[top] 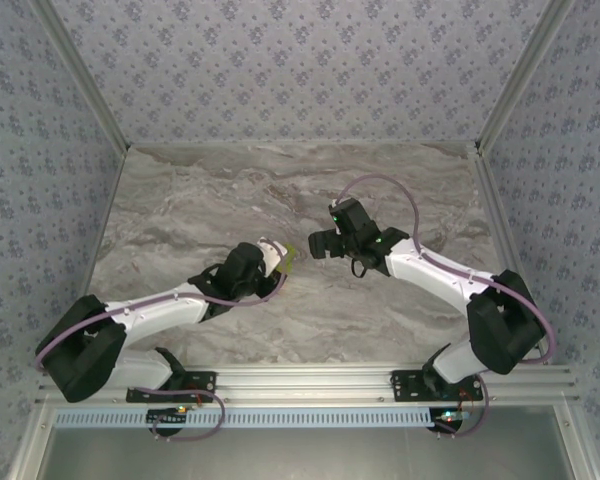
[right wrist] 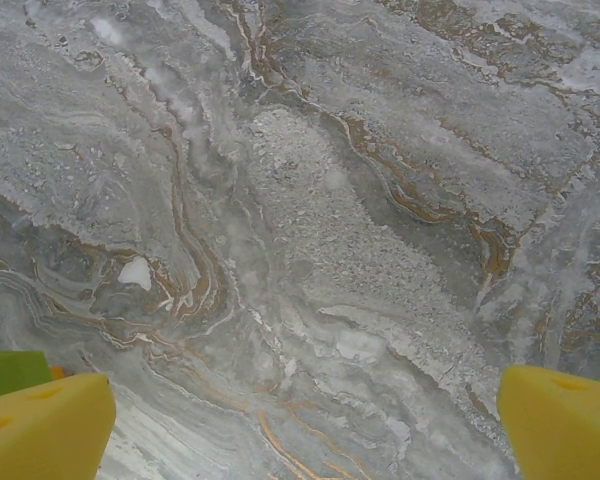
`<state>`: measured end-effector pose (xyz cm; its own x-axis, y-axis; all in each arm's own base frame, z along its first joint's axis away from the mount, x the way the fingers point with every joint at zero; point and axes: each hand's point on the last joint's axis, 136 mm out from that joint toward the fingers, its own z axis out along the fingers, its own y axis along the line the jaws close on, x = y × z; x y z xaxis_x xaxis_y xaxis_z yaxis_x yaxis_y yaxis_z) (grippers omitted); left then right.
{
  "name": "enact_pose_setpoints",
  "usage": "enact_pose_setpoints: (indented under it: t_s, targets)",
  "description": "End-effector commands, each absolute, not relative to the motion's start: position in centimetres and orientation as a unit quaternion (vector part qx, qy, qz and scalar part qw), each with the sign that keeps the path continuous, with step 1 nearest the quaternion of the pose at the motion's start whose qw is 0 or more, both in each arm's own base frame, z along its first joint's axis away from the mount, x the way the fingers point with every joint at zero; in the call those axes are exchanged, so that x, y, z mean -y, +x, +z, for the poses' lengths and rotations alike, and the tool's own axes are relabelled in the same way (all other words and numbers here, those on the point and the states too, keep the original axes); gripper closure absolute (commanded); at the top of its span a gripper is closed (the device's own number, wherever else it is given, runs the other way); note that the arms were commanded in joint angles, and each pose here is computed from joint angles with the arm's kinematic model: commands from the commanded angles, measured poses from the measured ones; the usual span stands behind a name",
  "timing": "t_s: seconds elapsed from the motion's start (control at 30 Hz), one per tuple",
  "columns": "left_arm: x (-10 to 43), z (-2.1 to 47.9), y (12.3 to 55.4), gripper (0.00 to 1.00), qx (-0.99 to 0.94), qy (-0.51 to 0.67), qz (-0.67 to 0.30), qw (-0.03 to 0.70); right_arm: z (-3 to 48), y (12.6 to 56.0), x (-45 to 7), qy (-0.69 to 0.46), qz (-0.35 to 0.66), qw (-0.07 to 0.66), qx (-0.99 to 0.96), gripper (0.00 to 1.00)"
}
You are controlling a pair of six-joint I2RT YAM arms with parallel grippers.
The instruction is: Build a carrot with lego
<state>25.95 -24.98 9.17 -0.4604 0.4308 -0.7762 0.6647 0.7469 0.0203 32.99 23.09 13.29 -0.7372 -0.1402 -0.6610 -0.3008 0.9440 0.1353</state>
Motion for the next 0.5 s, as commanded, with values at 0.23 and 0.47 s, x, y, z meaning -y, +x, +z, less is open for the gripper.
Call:
enact_pose_setpoints:
  t_s: [0.23, 0.47]
  targets:
    - [24.9, 9.9, 25.6, 0.79, -0.840, 0.312, -0.163, 0.414, 13.6, 32.7, -24.7, -0.132, 0.166, 0.332, -0.919, 0.00]
    - [24.8, 10.1, 25.5, 0.78, -0.838, 0.310, -0.164, 0.418, 14.3, 32.0, -27.9, -0.152, 0.252, 0.305, -0.906, 0.00]
